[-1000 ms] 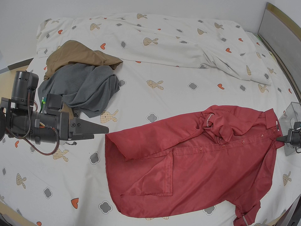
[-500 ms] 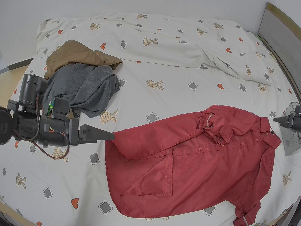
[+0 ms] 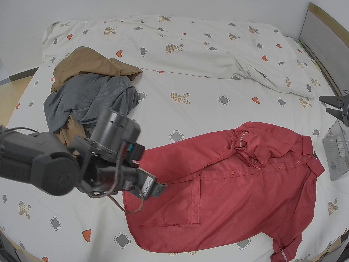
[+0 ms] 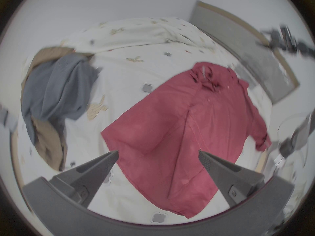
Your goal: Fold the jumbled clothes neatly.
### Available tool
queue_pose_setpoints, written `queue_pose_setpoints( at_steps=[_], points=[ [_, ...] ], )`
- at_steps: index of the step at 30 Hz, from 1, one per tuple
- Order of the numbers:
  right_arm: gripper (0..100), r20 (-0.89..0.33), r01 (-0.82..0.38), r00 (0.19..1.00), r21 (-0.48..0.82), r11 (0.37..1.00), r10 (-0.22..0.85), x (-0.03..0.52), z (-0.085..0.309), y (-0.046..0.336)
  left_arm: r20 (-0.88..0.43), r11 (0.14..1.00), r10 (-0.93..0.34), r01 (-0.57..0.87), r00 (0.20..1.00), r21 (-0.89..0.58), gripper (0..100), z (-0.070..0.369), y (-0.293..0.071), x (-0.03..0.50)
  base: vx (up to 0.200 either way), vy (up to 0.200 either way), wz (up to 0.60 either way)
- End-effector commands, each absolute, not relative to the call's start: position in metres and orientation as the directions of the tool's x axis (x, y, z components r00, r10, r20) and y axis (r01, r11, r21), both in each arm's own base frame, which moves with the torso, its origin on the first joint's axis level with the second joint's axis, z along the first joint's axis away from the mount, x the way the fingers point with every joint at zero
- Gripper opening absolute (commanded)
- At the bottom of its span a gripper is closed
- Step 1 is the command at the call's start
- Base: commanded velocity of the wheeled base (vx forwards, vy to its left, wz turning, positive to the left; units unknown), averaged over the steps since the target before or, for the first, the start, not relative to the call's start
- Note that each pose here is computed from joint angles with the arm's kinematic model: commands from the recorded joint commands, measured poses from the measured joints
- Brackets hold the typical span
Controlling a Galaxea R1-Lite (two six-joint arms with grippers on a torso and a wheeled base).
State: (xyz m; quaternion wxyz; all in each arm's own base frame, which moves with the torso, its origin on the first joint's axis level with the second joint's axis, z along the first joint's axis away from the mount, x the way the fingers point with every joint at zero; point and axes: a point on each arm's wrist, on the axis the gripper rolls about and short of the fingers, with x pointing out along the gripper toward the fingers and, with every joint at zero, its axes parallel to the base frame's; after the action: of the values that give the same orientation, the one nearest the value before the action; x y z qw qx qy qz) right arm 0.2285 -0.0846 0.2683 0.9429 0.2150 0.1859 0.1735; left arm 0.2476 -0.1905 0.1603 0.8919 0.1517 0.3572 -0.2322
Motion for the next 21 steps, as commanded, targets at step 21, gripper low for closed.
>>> queue_pose_setpoints(
  at_steps=[21],
  points=[
    [100, -0.241, -0.408, 0.789, 0.483, 0.775, 0.565, 0.204, 0.260, -0.030, -0.755, 0.709, -0.473, 0.705, 0.454, -0.020, 100, 0.119, -0.353, 0.244, 0.000, 0.000, 0.00]
  ],
)
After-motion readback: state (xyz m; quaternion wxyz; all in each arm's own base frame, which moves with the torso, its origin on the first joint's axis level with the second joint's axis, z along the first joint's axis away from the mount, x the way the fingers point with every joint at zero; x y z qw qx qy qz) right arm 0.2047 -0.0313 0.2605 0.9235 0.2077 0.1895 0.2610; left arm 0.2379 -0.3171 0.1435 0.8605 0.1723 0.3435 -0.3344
